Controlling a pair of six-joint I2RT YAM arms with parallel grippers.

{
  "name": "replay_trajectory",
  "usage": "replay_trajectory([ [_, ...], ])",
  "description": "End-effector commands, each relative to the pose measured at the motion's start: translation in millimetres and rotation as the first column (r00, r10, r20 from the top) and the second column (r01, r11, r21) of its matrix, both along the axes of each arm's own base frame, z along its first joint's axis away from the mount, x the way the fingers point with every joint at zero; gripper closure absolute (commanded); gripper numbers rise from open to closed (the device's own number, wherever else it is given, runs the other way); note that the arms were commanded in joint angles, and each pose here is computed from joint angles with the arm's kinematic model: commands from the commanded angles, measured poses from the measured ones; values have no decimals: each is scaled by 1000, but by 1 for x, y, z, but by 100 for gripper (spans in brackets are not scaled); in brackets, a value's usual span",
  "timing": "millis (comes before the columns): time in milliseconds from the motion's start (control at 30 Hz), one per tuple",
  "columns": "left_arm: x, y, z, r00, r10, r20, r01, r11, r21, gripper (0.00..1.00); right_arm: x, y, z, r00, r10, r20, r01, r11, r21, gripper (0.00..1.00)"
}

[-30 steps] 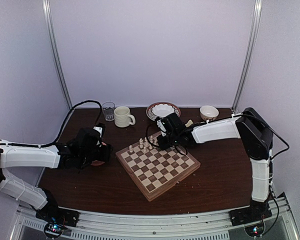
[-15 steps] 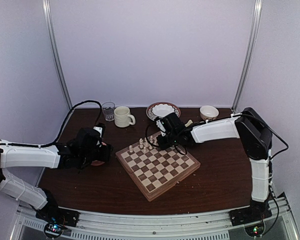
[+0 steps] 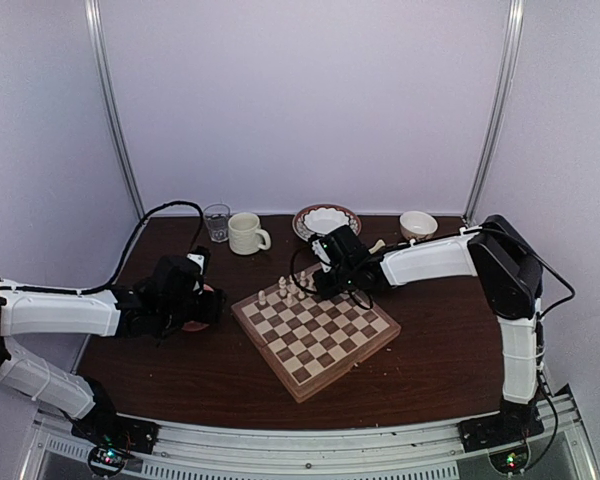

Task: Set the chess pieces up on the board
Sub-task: Place the pawn at b2.

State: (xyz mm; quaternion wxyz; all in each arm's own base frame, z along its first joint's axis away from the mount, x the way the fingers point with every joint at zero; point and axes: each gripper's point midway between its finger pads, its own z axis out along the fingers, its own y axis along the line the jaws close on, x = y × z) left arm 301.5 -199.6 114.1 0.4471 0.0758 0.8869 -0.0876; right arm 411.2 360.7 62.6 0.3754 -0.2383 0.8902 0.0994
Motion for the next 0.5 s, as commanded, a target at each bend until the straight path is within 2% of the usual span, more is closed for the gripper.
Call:
replay_trajectory([
  [0,9,2,7,999,40,-5,-40,999,-20,30,9,-3,19,999,-13,43,13,1000,6,72],
  [333,16,23,-1,994,100,-49,-101,995,-25,32,1,-6,44,996,10,84,-14,999,48,66],
  [467,17,34,-5,990,126,-66,-127,992,-9,36,-9,-8,64,993,24,113,-35,995,93,63],
])
